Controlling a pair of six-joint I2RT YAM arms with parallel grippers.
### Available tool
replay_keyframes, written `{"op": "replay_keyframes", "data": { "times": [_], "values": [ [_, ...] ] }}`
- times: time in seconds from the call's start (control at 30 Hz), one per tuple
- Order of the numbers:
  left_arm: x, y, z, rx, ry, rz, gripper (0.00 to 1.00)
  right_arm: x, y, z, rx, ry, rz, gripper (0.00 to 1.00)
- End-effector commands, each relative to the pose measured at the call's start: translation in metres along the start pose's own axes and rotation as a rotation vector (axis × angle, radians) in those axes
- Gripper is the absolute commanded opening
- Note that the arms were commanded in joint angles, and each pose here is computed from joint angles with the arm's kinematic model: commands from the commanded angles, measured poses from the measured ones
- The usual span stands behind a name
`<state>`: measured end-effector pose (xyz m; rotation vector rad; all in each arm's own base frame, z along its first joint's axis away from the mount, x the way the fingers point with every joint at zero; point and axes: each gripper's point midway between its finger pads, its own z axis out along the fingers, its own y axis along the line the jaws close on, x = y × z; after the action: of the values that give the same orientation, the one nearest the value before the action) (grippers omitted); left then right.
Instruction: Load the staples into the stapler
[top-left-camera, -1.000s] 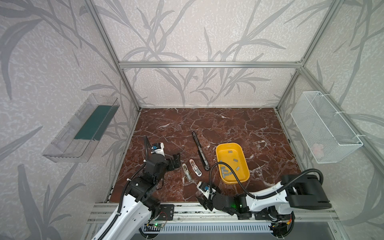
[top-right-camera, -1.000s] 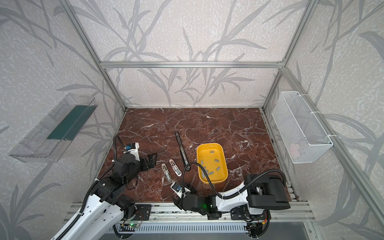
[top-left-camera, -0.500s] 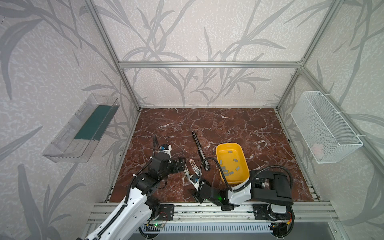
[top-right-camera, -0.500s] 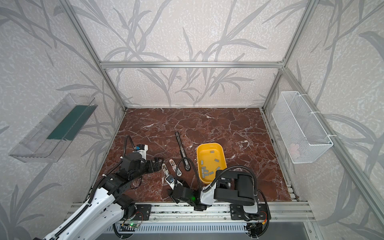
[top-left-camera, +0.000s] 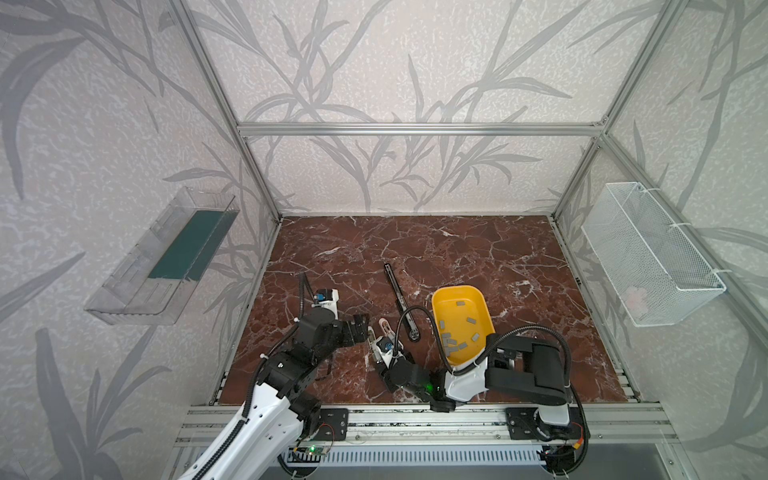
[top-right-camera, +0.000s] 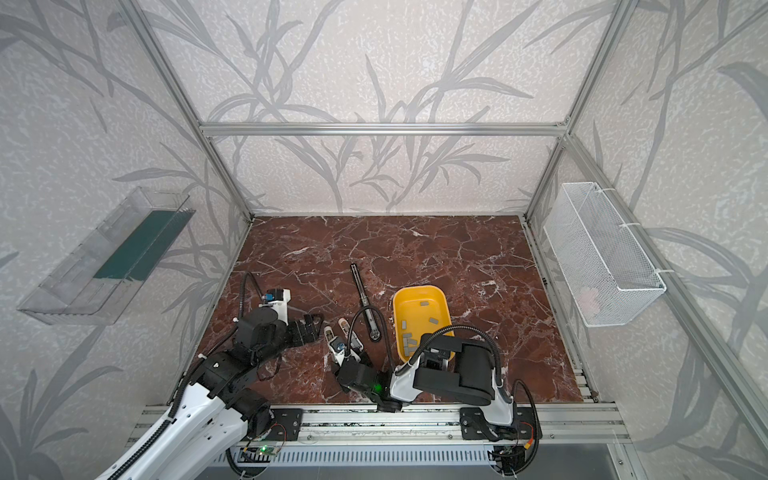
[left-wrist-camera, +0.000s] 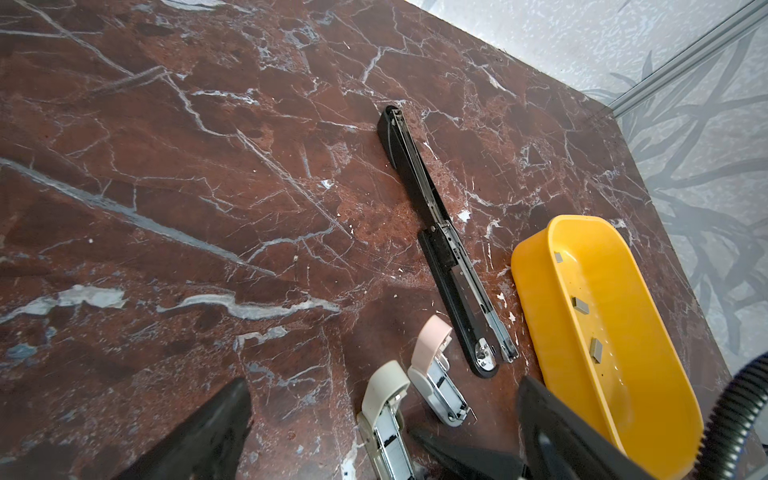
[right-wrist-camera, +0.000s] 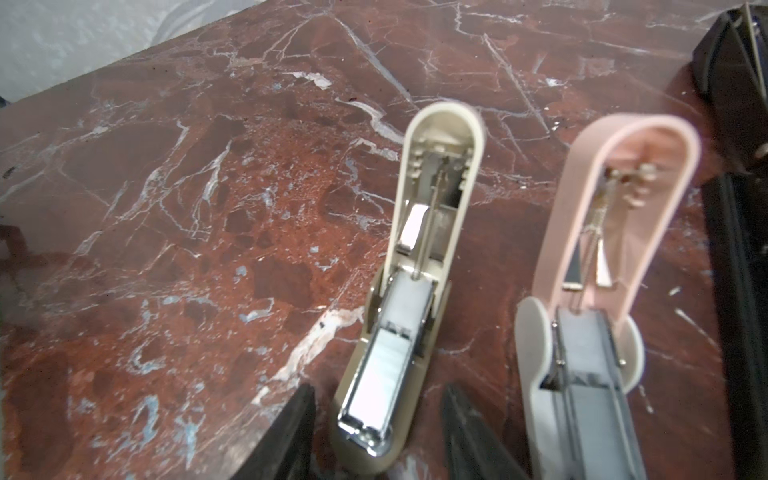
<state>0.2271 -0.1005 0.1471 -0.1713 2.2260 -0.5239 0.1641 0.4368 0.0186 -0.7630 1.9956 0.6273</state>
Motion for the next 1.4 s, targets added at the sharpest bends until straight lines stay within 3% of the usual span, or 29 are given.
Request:
{"op": "replay_keyframes", "data": {
  "times": [0.0,0.23,0.63,0.93,1.07,1.37],
  "values": [
    [0.0,0.01,-0.003,-0.045,-0.015,-0.006,0.99,0.063,-0.03,0.0,0.096,0.196,-0.068,0.47],
    [0.005,0.015,0.0,-0.064,-0.001,-0.027,0.99,0.065,-0.036,-0.003,0.117,0.203,-0.109,0.34],
    [0.006,0.027,0.009,-0.113,0.01,-0.084,0.97,0.066,-0.023,-0.005,0.042,0.179,-0.2,0.39],
    [0.004,0.057,0.016,-0.198,0.002,-0.191,0.97,0.068,-0.025,-0.004,0.051,0.17,-0.205,0.26],
    [0.014,0.063,0.028,-0.208,0.046,-0.213,0.97,0.07,-0.026,-0.007,0.043,0.168,-0.195,0.25],
    [0.03,0.048,0.047,-0.102,0.127,-0.21,0.92,0.06,-0.019,-0.008,0.005,0.124,-0.177,0.24]
  ]
}}
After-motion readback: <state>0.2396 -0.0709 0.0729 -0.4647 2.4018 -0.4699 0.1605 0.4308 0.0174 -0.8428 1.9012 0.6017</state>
